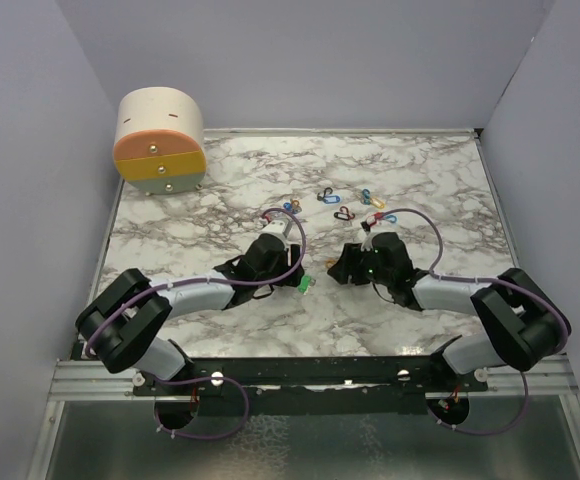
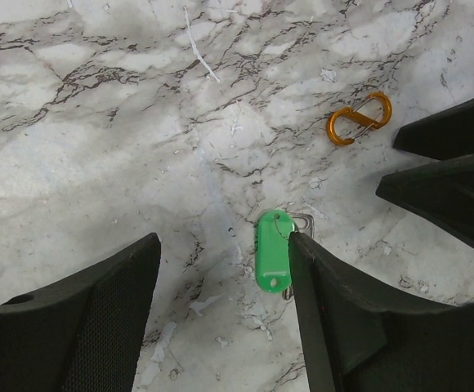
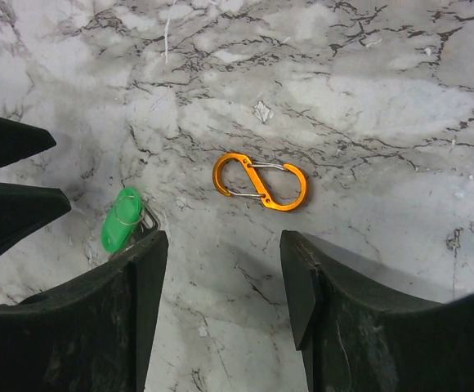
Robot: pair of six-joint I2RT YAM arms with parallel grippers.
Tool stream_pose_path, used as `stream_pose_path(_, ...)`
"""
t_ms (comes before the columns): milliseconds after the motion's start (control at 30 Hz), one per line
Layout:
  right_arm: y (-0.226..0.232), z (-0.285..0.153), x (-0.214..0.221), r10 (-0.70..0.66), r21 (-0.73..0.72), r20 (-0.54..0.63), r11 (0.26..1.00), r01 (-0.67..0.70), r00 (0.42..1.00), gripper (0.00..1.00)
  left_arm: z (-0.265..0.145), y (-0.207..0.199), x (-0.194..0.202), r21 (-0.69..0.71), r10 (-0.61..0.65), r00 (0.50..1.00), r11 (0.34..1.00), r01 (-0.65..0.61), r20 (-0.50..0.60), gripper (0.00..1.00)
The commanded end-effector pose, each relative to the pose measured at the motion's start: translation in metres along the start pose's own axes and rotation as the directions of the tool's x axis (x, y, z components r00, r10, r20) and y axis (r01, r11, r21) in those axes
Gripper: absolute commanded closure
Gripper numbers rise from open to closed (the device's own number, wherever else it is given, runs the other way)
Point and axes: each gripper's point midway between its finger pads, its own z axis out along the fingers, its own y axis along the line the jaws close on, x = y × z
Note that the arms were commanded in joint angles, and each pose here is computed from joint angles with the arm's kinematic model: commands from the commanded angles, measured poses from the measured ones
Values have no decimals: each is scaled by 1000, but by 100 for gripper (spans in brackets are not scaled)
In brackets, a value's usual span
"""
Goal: Put the keys on the keyring
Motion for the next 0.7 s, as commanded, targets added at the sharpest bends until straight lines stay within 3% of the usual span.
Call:
stream_pose_path(0, 1, 7, 8, 19, -13, -21, 1000, -19, 1000, 41, -6, 0, -6, -6, 3, 999, 1000, -3, 32, 34)
stream_pose_path(667, -12, 48, -14, -20, 76, -3, 997, 20, 1000, 41, -9, 4, -4, -16, 9, 999, 1000, -9, 35, 34)
